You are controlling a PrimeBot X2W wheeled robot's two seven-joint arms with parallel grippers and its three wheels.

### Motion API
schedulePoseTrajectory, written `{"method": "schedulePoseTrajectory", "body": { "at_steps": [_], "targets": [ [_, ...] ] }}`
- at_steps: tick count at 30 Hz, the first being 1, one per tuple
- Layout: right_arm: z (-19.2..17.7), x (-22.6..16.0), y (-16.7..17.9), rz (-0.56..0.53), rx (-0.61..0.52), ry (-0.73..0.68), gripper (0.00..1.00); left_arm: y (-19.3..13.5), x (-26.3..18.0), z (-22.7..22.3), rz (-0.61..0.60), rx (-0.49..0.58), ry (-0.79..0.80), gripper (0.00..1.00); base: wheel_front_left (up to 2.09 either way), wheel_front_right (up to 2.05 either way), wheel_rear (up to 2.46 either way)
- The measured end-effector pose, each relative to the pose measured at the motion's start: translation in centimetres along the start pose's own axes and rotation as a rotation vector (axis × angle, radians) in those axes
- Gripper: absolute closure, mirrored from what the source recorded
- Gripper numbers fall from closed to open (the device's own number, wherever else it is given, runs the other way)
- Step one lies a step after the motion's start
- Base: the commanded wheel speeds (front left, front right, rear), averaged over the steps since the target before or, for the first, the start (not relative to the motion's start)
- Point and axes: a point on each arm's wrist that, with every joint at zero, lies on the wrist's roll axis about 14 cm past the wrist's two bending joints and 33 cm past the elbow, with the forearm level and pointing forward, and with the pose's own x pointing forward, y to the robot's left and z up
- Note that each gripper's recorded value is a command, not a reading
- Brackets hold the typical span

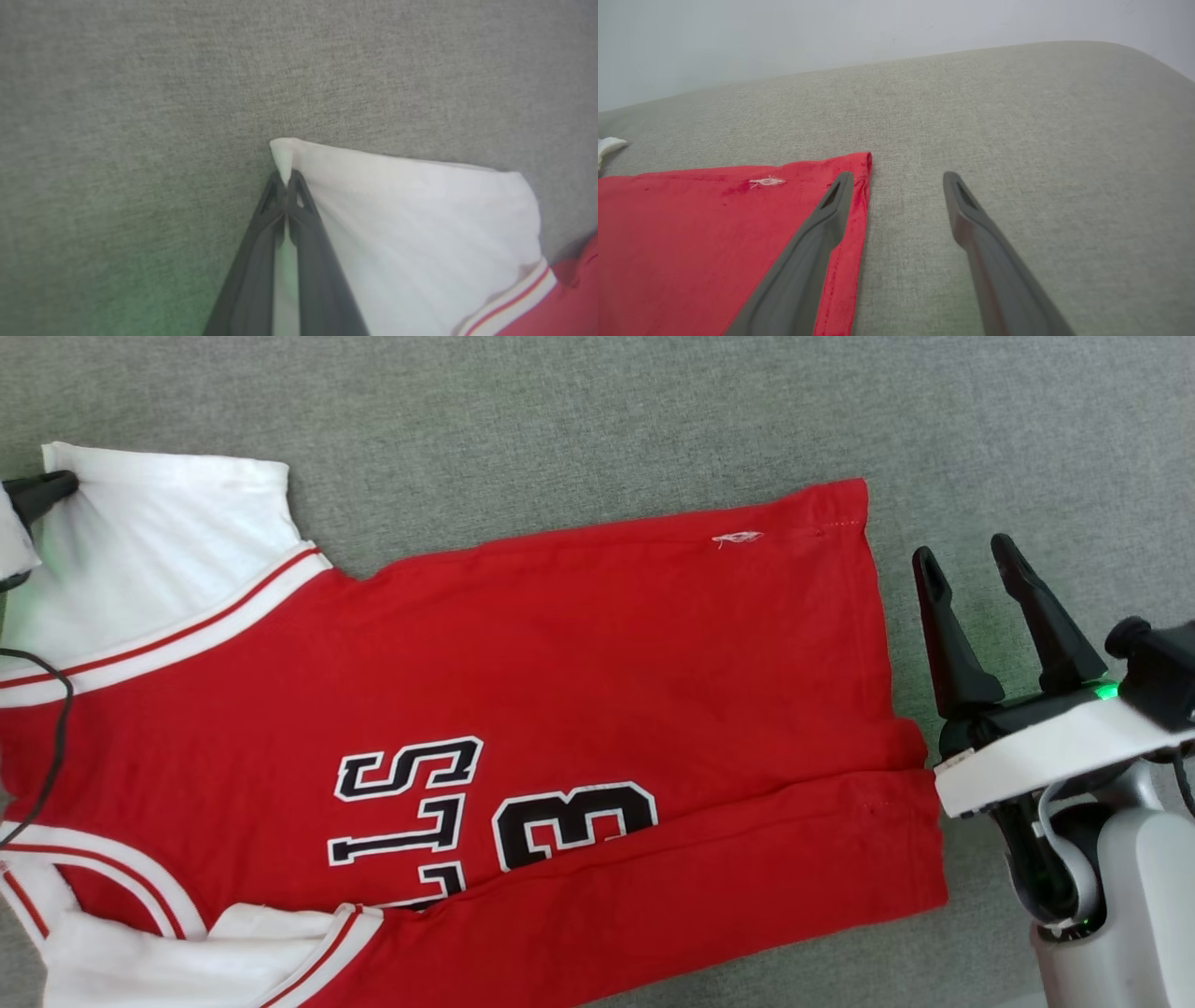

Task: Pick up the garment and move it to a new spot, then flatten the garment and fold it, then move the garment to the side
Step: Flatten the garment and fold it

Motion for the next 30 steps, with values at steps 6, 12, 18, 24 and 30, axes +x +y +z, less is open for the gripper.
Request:
{"method": "schedulePoseTrajectory", "body": {
  "at_steps": [6,12,18,24,30],
  "targets": [
    [-0.6,1.5,0.2,0.057,0.062,0.149,0.00,-0.3,-1.0,0.6,0.014,0.032,-0.071,1.00,0.00,0.00,0.00],
    [-2.1,3.3,0.6,0.128,0.043,0.411,0.00,-1.8,-3.0,1.8,-0.012,0.087,-0.170,1.00,0.00,0.00,0.00],
    [-3.5,4.6,2.6,0.209,0.015,0.606,0.00,-2.1,-5.5,3.1,-0.007,0.136,-0.273,1.00,0.00,0.00,0.00],
    [-4.8,5.5,3.9,0.247,-0.009,0.726,0.22,-1.8,-6.2,2.8,0.001,0.148,-0.307,1.00,0.00,0.00,0.00],
    [-5.3,5.6,4.3,0.259,0.012,0.798,1.00,-1.6,-6.3,2.1,-0.001,0.136,-0.316,1.00,0.00,0.00,0.00]
  ]
}}
